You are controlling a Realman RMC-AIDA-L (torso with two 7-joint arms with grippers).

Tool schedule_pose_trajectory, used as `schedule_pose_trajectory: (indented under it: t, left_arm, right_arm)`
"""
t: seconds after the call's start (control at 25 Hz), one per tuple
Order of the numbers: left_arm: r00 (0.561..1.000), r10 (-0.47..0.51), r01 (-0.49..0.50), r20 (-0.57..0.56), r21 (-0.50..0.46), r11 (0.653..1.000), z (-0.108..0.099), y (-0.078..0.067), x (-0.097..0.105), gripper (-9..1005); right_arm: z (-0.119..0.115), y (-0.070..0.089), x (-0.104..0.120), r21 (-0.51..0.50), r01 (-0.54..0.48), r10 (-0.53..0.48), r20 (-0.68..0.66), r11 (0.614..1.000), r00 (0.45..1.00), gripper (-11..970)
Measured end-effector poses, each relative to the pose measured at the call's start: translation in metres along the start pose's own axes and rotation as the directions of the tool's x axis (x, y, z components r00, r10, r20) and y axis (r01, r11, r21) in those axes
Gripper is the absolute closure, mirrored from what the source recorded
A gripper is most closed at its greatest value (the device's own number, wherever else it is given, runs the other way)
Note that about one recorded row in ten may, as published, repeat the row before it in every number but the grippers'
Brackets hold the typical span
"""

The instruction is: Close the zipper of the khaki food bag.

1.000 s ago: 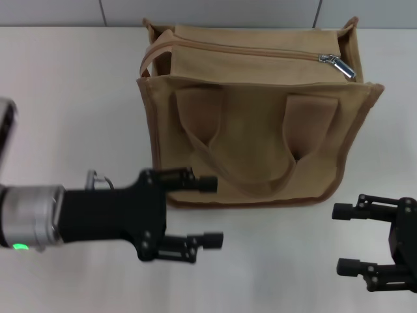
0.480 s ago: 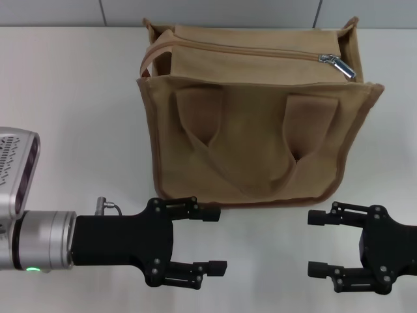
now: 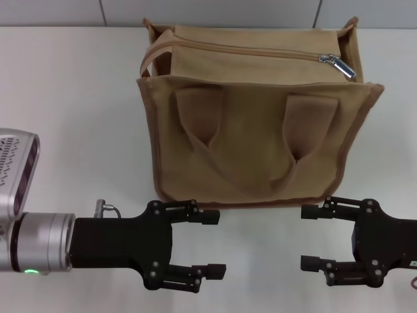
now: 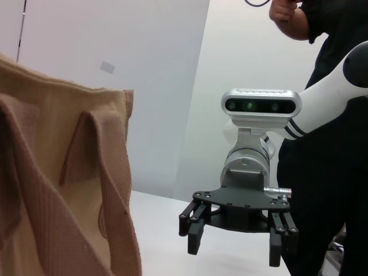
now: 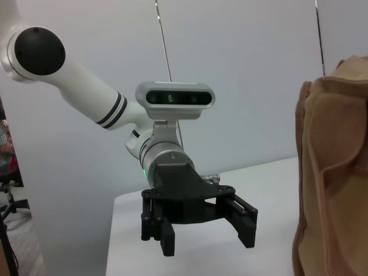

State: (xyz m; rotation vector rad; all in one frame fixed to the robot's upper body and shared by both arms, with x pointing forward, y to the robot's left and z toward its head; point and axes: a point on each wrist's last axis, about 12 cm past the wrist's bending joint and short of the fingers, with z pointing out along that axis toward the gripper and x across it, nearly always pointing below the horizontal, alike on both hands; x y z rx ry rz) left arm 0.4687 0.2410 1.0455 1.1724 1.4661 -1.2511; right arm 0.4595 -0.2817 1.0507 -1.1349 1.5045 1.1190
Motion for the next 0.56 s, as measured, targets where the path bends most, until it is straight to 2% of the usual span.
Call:
schedule_pose_trajectory:
  t: [0.56]
  left_arm:
    - [1.0,-0.004,0.004,-0.001,-0.001,1.0,-0.0008,-0.0015,0.0015,191]
  right_arm:
    - [0.0013,-0.0016,-0.0013,-0.004,0.007,-0.007,0.0,1.0,1.0,191]
